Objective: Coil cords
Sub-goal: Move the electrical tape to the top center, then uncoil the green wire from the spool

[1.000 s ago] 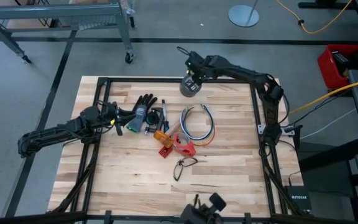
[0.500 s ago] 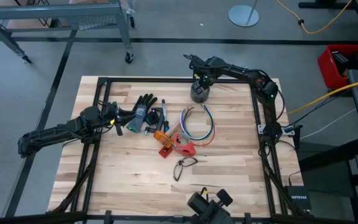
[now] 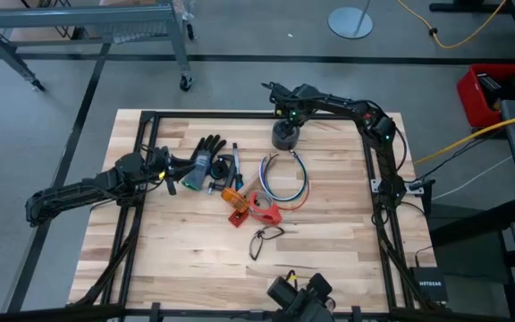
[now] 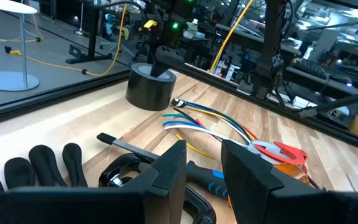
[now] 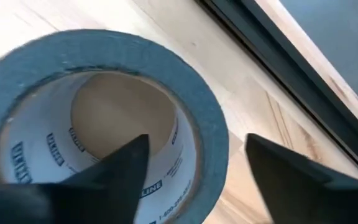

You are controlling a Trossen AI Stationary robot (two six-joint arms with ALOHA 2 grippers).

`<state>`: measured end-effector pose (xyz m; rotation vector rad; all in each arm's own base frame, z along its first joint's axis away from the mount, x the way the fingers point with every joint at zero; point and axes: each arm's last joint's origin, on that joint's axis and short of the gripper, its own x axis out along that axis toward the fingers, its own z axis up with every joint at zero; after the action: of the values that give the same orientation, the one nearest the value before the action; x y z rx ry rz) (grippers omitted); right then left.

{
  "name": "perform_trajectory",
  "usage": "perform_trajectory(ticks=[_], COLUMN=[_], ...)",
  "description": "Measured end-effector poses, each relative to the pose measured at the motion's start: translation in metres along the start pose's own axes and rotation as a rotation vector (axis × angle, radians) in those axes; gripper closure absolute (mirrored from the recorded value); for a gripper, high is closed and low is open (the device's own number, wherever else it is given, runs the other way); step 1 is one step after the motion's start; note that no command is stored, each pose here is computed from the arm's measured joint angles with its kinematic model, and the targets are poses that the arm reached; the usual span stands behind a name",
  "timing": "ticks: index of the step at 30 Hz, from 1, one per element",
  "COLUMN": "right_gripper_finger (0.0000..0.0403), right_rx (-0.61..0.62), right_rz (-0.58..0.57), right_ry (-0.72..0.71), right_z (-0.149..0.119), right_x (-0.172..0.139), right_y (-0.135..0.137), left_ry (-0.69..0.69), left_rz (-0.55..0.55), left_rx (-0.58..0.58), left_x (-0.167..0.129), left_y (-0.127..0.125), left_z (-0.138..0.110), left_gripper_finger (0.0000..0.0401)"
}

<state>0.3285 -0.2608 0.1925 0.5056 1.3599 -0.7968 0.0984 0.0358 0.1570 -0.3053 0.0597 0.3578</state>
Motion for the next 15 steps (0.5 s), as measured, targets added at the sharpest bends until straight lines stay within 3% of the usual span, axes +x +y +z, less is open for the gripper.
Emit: perform_trajectory(ticks=[6, 15], right_gripper_finger=[0.0045, 0.0034], right_rx=[-0.003, -0.014], right_rz=[0.009, 0.021], right_ry=[0.037, 0.121], right_z=[-0.003, -0.008], right_x=[0.0, -0.011], right_y=[-0.001, -0.002], left_ry=[0.0, 0.0], left_rz=[0.0, 0.0], left_rx=[0.0, 0.0], left_x=[0.0, 0.0], left_y=[0.0, 0.0], left_z=[0.0, 0.0], left_gripper_finger=[0.0308, 0.0308])
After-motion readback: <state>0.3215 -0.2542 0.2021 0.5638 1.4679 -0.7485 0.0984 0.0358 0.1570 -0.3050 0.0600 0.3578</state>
